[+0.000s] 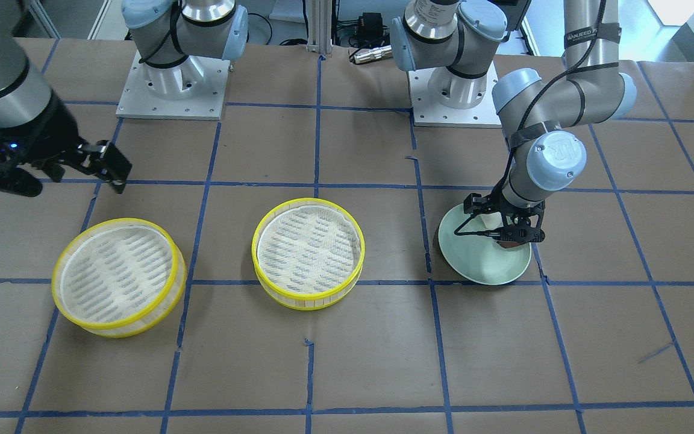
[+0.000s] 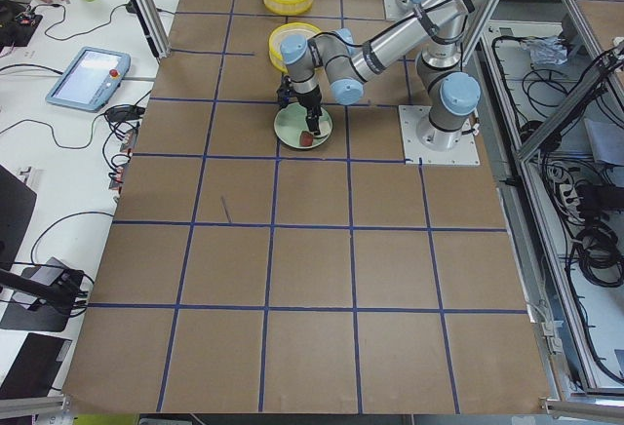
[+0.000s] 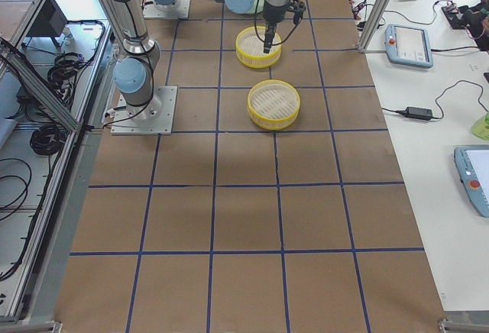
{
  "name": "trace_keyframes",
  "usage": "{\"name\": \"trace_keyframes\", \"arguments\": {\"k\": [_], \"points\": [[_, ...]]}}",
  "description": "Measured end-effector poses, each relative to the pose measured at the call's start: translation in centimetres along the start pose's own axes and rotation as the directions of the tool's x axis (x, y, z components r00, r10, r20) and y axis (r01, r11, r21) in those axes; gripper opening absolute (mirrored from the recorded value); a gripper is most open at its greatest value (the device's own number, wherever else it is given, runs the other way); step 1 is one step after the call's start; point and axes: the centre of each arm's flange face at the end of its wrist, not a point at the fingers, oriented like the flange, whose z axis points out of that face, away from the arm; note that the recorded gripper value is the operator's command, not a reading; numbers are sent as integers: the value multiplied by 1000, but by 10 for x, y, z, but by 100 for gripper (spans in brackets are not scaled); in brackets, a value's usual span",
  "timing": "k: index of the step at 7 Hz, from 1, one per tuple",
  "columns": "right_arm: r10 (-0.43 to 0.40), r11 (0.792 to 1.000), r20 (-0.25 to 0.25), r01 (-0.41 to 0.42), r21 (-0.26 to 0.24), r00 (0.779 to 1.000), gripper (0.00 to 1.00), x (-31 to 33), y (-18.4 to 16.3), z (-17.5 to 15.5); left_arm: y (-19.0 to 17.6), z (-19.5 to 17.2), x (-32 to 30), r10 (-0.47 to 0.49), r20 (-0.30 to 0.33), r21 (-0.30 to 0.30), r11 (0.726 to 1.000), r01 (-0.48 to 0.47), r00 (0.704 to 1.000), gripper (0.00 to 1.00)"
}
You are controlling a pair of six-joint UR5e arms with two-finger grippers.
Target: Stack buns with steamer
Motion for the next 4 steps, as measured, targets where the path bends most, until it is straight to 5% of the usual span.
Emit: {"name": "trace_keyframes", "arguments": {"k": [1,4], "points": [[-68,997,2,68,-29,998,100,46,-27,30,1,2,0,-3,-1,-5,1000,3,1000,0],[-217,976,10,217,-4,976,99,123,-76,153,1,-9,0,-28,2,26,999,28,1000,0]]}}
